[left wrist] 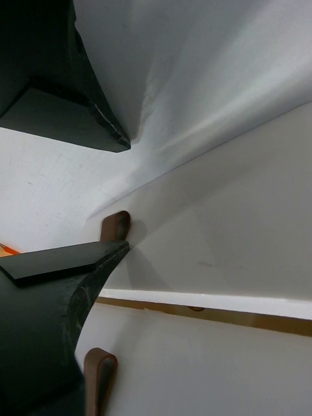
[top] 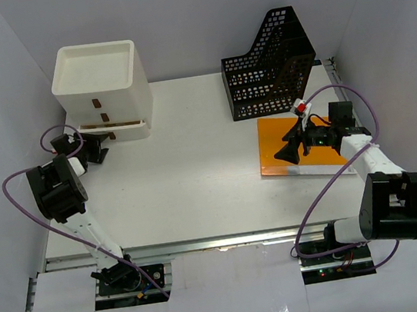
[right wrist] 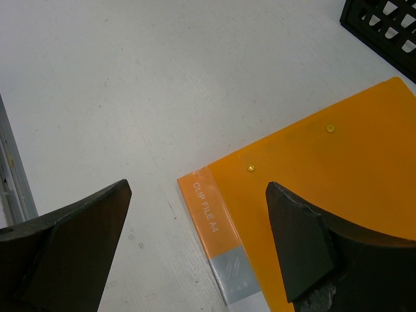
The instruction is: Organize the desk
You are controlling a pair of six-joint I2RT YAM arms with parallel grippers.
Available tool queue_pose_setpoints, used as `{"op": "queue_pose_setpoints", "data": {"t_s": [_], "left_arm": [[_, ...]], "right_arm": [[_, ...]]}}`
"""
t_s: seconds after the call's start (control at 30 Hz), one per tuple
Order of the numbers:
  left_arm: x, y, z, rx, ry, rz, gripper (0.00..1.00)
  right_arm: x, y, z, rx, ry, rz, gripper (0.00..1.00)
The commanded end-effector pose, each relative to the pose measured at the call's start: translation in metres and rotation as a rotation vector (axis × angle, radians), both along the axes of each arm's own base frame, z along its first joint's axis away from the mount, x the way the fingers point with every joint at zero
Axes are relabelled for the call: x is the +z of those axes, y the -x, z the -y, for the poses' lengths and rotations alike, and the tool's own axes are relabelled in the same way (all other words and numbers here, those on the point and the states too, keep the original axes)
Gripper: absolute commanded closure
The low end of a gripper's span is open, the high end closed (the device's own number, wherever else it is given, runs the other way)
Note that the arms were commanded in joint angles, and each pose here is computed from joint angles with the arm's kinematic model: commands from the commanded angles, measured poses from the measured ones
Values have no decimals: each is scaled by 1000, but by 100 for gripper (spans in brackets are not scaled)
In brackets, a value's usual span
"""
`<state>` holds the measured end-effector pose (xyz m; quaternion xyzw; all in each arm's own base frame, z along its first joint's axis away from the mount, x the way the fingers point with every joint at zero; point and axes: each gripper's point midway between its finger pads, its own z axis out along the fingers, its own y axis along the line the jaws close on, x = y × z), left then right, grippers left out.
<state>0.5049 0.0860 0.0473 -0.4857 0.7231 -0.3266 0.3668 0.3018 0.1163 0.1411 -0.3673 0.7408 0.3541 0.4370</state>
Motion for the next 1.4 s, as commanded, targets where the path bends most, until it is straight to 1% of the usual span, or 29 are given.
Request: {"op": "queue_pose_setpoints", "data": {"t_s": [0.0, 0.1, 0.43, 0.6, 0.77, 0.87, 0.93, 1.0, 1.03, 1.1, 1.13, 1.17, 1.23, 1.27, 1.33, 1.37], "left_arm": [[-7, -16, -12, 48, -37, 1, 30], [-13, -19, -12, 49, -34, -8, 30], [-14, -34, -8, 48, -38, 3, 30], [-12, -36, -6, 47, -23, 18, 30], [-7, -37, -1, 35, 6, 38, 26], [-1, -33, 1, 17, -6, 43, 26], [9, -27, 1, 9, -24, 55, 26], [19, -13, 0, 1, -56, 68, 26], [25, -3, 0, -1, -77, 77, 26], [19, 23, 3, -2, -108, 57, 26], [25, 38, 4, 7, -124, 61, 26], [44, 36, -1, 12, -159, 109, 26], [41, 66, 3, 11, -212, 102, 26], [48, 77, 4, 8, -242, 111, 26], [62, 97, 8, 24, -285, 133, 23], [68, 105, 8, 32, -310, 147, 19]], "right_arm": [[8, -9, 2, 4, 6, 37, 9], [7, -9, 2, 3, 8, 36, 9], [6, -9, 2, 4, 10, 32, 9], [6, -9, 2, 5, 10, 32, 9], [5, -9, 3, 4, 11, 30, 9], [5, -9, 4, -1, 11, 28, 9], [6, -9, 5, -3, 8, 28, 9], [7, -9, 7, -8, 6, 29, 9], [7, -9, 8, -8, 7, 32, 9], [7, -8, 9, -3, 8, 34, 9], [8, -8, 9, 3, 12, 44, 9], [7, -7, 9, 6, 16, 47, 9], [7, -2, 8, 27, 18, 47, 9], [6, 1, 8, 40, 23, 51, 10], [2, 7, 8, 68, 49, 69, 10], [0, 10, 9, 79, 62, 79, 10]]}}
